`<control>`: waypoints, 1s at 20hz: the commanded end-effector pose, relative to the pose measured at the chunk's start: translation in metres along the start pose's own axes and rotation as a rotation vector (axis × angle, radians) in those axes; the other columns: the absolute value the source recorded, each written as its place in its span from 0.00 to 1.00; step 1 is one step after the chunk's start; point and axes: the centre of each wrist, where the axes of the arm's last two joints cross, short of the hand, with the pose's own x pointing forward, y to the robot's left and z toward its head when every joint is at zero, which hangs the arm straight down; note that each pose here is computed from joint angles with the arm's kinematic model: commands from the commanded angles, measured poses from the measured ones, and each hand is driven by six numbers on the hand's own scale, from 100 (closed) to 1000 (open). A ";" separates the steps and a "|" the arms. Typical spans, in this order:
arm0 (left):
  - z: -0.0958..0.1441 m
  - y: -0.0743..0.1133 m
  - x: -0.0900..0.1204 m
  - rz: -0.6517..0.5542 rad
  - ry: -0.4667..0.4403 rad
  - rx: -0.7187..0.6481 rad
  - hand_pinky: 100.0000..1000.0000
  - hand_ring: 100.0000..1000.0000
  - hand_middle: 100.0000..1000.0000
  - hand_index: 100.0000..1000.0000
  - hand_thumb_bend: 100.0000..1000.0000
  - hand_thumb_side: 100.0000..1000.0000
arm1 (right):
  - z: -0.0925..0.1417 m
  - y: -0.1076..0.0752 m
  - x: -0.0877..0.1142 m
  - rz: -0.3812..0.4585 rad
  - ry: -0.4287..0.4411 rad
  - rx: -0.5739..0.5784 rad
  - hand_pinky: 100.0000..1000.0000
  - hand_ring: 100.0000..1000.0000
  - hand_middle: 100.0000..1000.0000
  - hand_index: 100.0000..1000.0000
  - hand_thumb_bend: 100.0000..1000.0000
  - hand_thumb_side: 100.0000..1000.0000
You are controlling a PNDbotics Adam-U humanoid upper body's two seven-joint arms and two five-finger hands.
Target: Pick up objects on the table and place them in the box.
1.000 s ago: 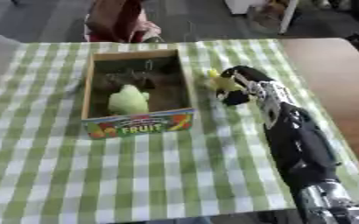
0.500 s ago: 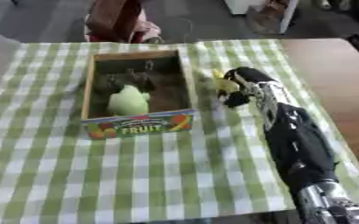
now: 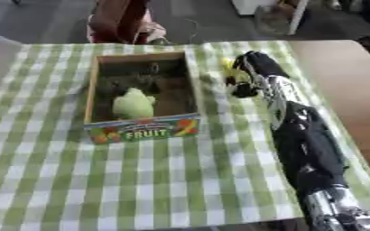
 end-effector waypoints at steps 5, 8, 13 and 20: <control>-0.001 0.003 0.007 -0.003 -0.026 0.011 0.70 0.59 0.55 0.76 0.00 0.89 | -0.025 -0.045 0.064 -0.080 -0.283 -0.108 0.12 0.19 0.38 0.46 0.00 0.08; -0.001 0.001 0.008 0.005 -0.028 0.006 0.70 0.59 0.55 0.76 0.00 0.89 | -0.032 -0.039 0.100 -0.075 -0.422 -0.069 0.13 0.20 0.39 0.47 0.00 0.09; 0.000 -0.003 0.009 0.027 -0.036 -0.002 0.69 0.59 0.55 0.75 0.00 0.89 | -0.033 -0.006 0.134 -0.055 -0.514 0.032 0.16 0.23 0.41 0.49 0.00 0.12; 0.003 -0.009 0.010 0.054 -0.038 -0.009 0.70 0.59 0.55 0.75 0.00 0.90 | -0.024 0.037 0.132 -0.017 -0.498 0.193 0.45 0.54 0.66 0.70 0.00 0.18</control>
